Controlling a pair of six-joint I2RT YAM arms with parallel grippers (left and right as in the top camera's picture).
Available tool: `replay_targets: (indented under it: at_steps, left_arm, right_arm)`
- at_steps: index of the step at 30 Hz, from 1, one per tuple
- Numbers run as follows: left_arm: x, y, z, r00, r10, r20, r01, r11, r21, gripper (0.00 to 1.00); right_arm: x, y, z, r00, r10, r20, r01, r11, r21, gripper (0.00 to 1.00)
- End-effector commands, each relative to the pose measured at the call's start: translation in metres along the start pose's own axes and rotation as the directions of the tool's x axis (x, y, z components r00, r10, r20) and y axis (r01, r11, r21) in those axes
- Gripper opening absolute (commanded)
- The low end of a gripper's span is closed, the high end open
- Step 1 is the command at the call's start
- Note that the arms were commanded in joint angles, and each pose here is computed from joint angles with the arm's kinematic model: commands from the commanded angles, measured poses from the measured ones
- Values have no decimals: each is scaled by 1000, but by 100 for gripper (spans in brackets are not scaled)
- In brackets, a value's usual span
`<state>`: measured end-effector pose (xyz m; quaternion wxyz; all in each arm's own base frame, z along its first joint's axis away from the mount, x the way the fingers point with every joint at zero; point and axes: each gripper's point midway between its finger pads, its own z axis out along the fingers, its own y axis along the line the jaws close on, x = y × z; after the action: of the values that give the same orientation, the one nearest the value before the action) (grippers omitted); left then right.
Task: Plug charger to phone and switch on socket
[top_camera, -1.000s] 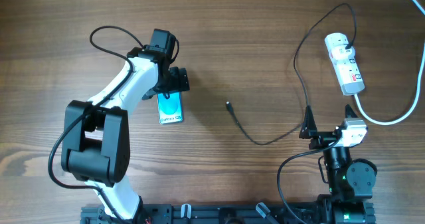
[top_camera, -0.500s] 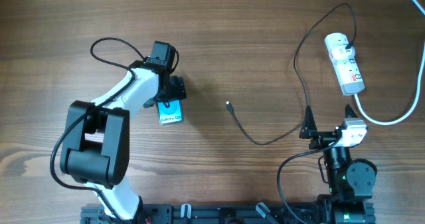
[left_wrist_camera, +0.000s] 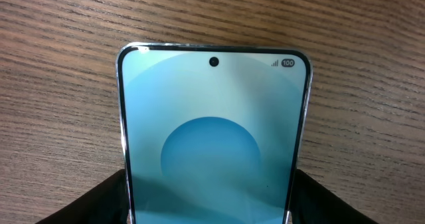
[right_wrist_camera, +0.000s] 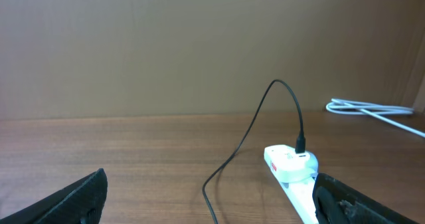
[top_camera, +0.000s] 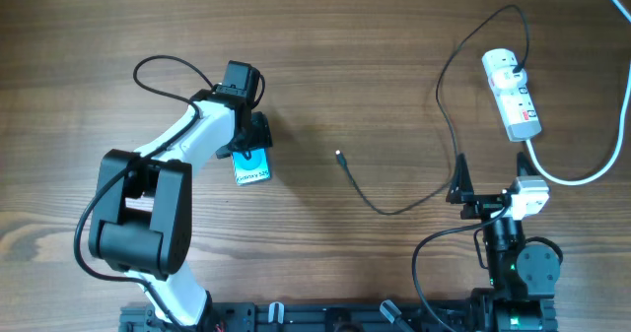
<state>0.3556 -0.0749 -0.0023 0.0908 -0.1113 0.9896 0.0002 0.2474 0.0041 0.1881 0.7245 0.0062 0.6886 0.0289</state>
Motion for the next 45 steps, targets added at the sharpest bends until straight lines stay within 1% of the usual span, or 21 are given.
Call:
replay_targets:
  at_steps: [1, 4, 7, 9, 12, 15, 17, 18, 19, 20, 23, 26, 29, 32, 34, 36, 39, 41, 42, 44, 45]
  left_arm:
    - [21, -2, 14, 997, -11, -83, 14, 999, 36, 67]
    - [22, -4, 13, 996, 12, -86, -8, 999, 48, 65]
    - [20, -5, 13, 997, 20, -78, -16, 999, 52, 63]
    - [19, -5, 13, 997, 18, -77, -14, 999, 52, 63]
    - [19, -6, 13, 996, 7, -89, 0, 997, 78, 63]
    - [20, -9, 11, 992, -5, -127, 26, 986, 166, 64]
    - [19, -10, 9, 988, -27, -150, 60, 974, 217, 64]
    - [19, -11, 8, 987, -17, -160, 58, 965, 255, 64]
    - [18, -14, 4, 984, -9, -176, 65, 947, 314, 64]
    - [18, -14, 3, 983, -15, -182, 75, 942, 328, 64]
    - [18, -17, 1, 982, -12, -191, 81, 929, 361, 64]
    - [20, -21, -1, 980, 9, -197, 70, 918, 391, 64]
    - [22, -21, -1, 979, 9, -204, 73, 919, 387, 64]
    - [23, -21, -1, 979, 11, -204, 71, 919, 388, 64]
    - [23, -21, -1, 979, 10, -205, 71, 919, 388, 64]
    - [23, -22, -2, 978, 11, -206, 72, 917, 392, 64]
    - [25, -25, -4, 976, 14, -216, 77, 909, 409, 64]
    - [25, -25, -4, 976, 14, -216, 78, 909, 409, 64]
    - [25, -25, -4, 976, 14, -216, 77, 909, 410, 64]
    - [25, -27, -4, 976, 16, -219, 79, 905, 418, 64]
    - [25, -27, -4, 976, 16, -219, 79, 905, 418, 65]
  right_arm:
    - [7, 3, -1, 997, 72, -30, -73, 997, -18, 99]
    - [2, 28, -3, 995, 88, -40, -94, 982, -162, 100]
    - [-29, 29, -3, 990, 99, -96, -113, 982, -150, 100]
    - [-57, 38, 5, 985, 59, -160, -90, 977, -194, 100]
    - [-81, 47, 28, 917, 73, -392, -162, 967, -199, 100]
    - [-88, 58, 51, 800, 90, -593, -255, 946, -201, 100]
    - [-93, 83, 63, 756, 88, -649, -362, 882, -302, 100]
    - [-93, 105, 64, 726, 86, -682, -463, 795, -393, 100]
    - [-75, 120, 70, 647, 98, -756, -573, 716, -398, 100]
    - [-65, 122, 73, 614, 99, -783, -594, 711, -376, 100]
    - [-4, 151, 80, 448, 25, -894, -663, 680, -313, 100]
    - [46, 204, 79, 363, -104, -926, -694, 633, -343, 100]
    - [93, 255, 77, 291, -161, -943, -729, 601, -327, 100]
    - [136, 297, 66, 264, -224, -938, -733, 586, -346, 100]
    - [155, 320, 59, 278, -261, -924, -731, 567, -380, 100]
    - [182, 343, 53, 288, -272, -918, -712, 580, -396, 100]
    - [201, 356, 46, 268, -273, -924, -725, 574, -380, 100]
    - [209, 353, 49, 247, -242, -938, -713, 611, -345, 100]
    - [210, 353, 52, 239, -223, -945, -712, 622, -327, 97]
    - [210, 353, 59, 203, -146, -968, -717, 651, -248, 77]
    - [209, 355, 61, 192, -121, -974, -724, 653, -224, 62]
